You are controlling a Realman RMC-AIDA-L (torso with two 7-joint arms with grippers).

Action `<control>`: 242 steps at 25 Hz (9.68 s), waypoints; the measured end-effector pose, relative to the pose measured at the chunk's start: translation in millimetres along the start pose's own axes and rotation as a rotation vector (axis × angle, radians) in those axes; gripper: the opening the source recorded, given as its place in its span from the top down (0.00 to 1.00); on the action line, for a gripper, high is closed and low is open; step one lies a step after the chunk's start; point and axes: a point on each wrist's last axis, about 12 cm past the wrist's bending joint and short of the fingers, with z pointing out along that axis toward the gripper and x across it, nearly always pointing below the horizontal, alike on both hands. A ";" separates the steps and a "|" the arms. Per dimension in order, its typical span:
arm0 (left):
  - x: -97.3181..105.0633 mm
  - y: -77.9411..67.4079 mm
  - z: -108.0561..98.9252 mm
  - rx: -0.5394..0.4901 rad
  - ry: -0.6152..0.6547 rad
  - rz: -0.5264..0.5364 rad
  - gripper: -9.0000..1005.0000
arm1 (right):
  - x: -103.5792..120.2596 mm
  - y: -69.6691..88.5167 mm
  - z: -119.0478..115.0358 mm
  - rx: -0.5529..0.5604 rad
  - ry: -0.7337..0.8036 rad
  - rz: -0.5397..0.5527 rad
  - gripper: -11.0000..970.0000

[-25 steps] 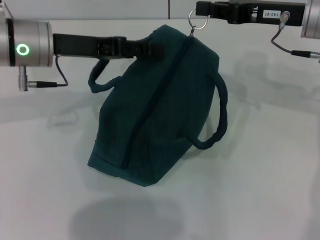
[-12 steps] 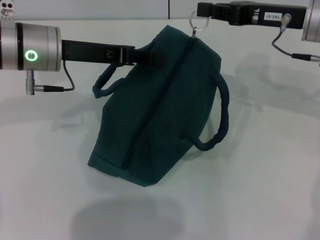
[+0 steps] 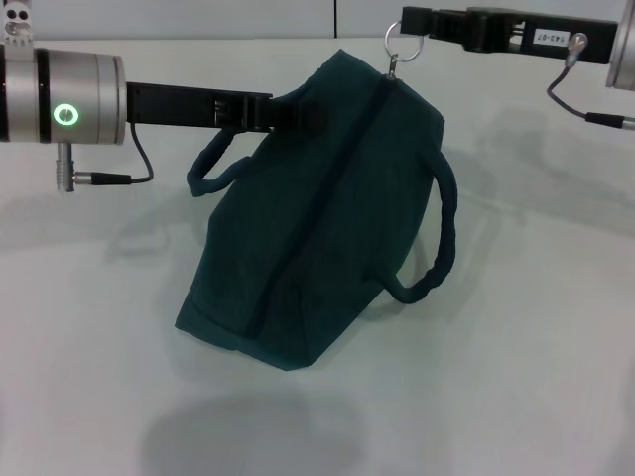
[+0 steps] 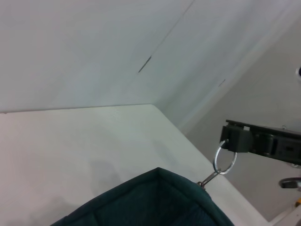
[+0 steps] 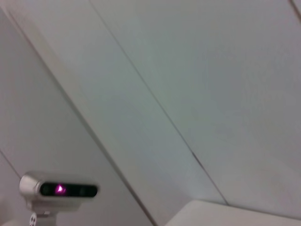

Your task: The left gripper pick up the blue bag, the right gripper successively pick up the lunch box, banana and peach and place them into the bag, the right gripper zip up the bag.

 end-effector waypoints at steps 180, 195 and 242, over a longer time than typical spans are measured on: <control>137.2 -19.3 -104.7 0.212 -0.175 0.435 0.13 | 147.9 36.1 -47.1 -0.303 0.109 -0.461 0.09; 136.7 -19.1 -100.2 0.215 -0.185 0.433 0.13 | 147.7 36.2 -46.9 -0.304 0.108 -0.464 0.09; 130.1 -18.5 -95.9 0.220 -0.191 0.459 0.13 | 143.5 33.8 -42.7 -0.295 0.114 -0.481 0.09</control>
